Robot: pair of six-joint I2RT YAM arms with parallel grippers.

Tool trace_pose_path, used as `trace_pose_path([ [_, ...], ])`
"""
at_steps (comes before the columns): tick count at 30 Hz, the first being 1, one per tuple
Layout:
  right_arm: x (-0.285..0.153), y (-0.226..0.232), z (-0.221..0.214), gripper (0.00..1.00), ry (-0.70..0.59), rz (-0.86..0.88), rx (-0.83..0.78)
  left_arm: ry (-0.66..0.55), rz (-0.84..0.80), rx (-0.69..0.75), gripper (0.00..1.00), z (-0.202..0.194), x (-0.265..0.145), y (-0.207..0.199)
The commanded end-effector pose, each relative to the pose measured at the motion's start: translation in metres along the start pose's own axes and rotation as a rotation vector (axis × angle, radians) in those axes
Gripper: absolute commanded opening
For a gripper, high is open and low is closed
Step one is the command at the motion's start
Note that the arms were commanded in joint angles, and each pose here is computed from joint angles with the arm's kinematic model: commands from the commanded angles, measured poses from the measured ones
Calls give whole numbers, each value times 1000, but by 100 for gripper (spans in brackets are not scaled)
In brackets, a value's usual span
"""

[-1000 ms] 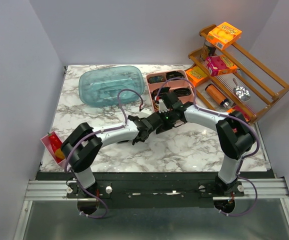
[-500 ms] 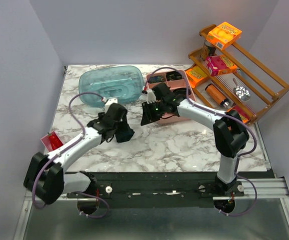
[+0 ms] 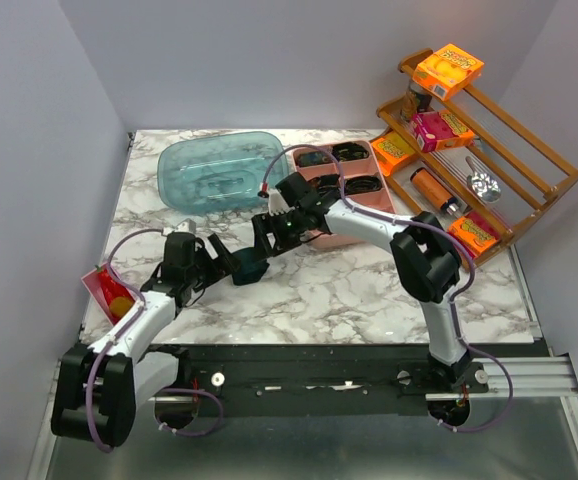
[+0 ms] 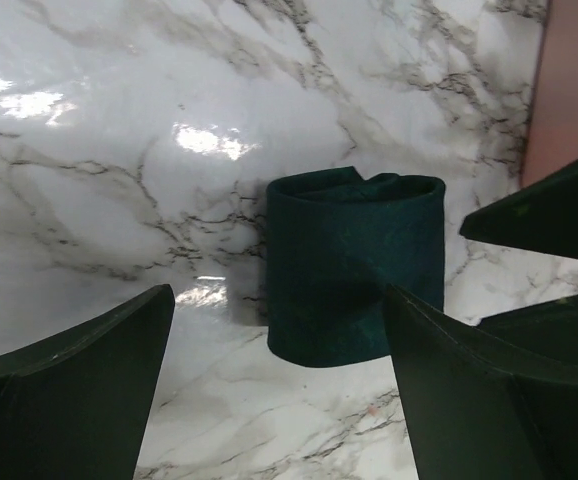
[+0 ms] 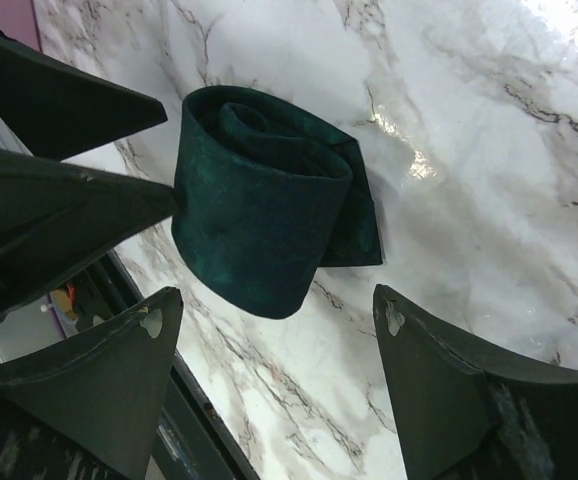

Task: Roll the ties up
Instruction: Pick up the tie at the center of the board.

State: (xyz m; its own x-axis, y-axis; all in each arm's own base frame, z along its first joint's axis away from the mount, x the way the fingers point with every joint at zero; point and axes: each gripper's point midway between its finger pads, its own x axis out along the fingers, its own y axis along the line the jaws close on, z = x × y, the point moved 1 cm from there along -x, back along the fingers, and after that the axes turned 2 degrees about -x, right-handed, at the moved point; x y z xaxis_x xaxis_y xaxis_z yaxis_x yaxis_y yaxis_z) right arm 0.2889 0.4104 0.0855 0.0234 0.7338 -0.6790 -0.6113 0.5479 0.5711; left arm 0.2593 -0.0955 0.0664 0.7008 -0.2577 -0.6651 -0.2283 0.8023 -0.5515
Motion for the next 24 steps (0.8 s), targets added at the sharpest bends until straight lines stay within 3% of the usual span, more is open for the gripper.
trace_pose_path([
  [1,12,1,2,85,12,15,17,-12,-260,-26,96,4,-1,-34],
  [9,26,-11,-2,81,31,-8,51,-11,-298,-40,98,-6,11,-24],
  [21,36,-21,-11,55,57,-27,71,5,-352,-55,94,-14,25,-24],
  [24,37,-22,-10,54,58,-22,70,4,-390,-57,93,-15,26,-28],
])
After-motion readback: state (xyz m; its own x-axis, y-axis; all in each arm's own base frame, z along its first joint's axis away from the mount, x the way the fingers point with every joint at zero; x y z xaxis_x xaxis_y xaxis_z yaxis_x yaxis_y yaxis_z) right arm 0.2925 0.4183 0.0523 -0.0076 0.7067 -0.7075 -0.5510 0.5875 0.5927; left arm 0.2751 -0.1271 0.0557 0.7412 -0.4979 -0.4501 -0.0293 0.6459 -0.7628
